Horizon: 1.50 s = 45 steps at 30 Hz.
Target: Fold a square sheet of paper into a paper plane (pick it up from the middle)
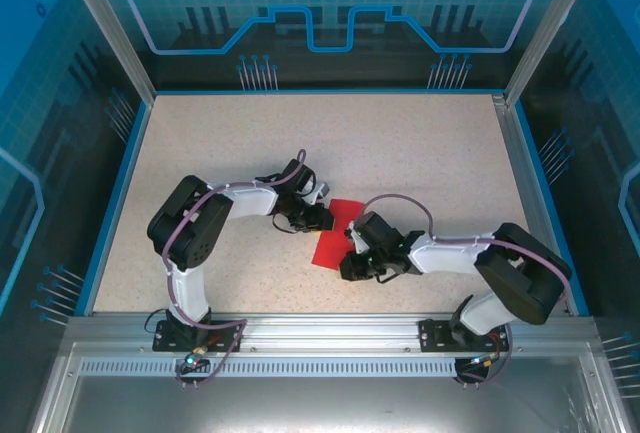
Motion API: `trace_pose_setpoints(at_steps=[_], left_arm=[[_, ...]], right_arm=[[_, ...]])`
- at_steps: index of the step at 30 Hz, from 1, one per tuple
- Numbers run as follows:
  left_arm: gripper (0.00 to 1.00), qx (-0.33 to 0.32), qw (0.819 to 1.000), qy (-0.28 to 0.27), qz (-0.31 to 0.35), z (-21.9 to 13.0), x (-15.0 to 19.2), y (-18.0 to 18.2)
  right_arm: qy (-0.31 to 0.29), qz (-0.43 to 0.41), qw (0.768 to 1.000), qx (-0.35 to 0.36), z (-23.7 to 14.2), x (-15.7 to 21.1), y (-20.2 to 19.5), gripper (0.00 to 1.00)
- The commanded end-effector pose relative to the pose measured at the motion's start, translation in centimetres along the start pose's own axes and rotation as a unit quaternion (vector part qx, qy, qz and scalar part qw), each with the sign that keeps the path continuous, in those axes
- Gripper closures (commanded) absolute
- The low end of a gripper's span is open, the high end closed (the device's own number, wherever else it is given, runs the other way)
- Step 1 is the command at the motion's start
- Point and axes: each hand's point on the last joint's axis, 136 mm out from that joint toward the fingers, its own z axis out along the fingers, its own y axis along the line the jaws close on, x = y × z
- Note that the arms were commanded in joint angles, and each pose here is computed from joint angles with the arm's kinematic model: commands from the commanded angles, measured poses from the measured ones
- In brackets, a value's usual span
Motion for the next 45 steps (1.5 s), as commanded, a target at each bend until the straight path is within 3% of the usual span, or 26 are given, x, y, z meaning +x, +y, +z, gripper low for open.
trace_pose_setpoints(at_steps=[1, 4, 8, 13, 25, 45], left_arm=[[0.74, -0.132, 0.990, 0.044, -0.018, 3.6, 4.0, 8.3], [0.74, -0.130, 0.990, 0.043, -0.017, 3.6, 3.8, 8.1], [0.74, -0.127, 0.991, 0.044, -0.015, 3.6, 3.6, 7.8], [0.74, -0.127, 0.991, 0.045, -0.011, 3.3, 3.6, 7.7], [0.74, -0.122, 0.991, 0.044, -0.007, 3.1, 3.8, 7.4], [0.74, -0.129, 0.990, 0.052, -0.003, 3.0, 4.3, 7.8]], right_arm=[[0.083, 0.034, 0.994, 0.067, -0.4, 5.6, -3.7, 0.91], [0.048, 0.023, 0.997, 0.063, -1.4, 3.4, -2.5, 0.91], [-0.044, 0.005, 0.999, 0.010, -3.7, -2.4, 1.2, 0.91], [-0.136, 0.054, 0.989, -0.031, -6.3, -8.1, 0.8, 0.91], [-0.147, 0.090, 0.985, -0.012, -4.4, -13.0, -1.6, 0.90], [-0.125, 0.117, 0.984, 0.048, -1.6, -15.0, -7.7, 0.91]])
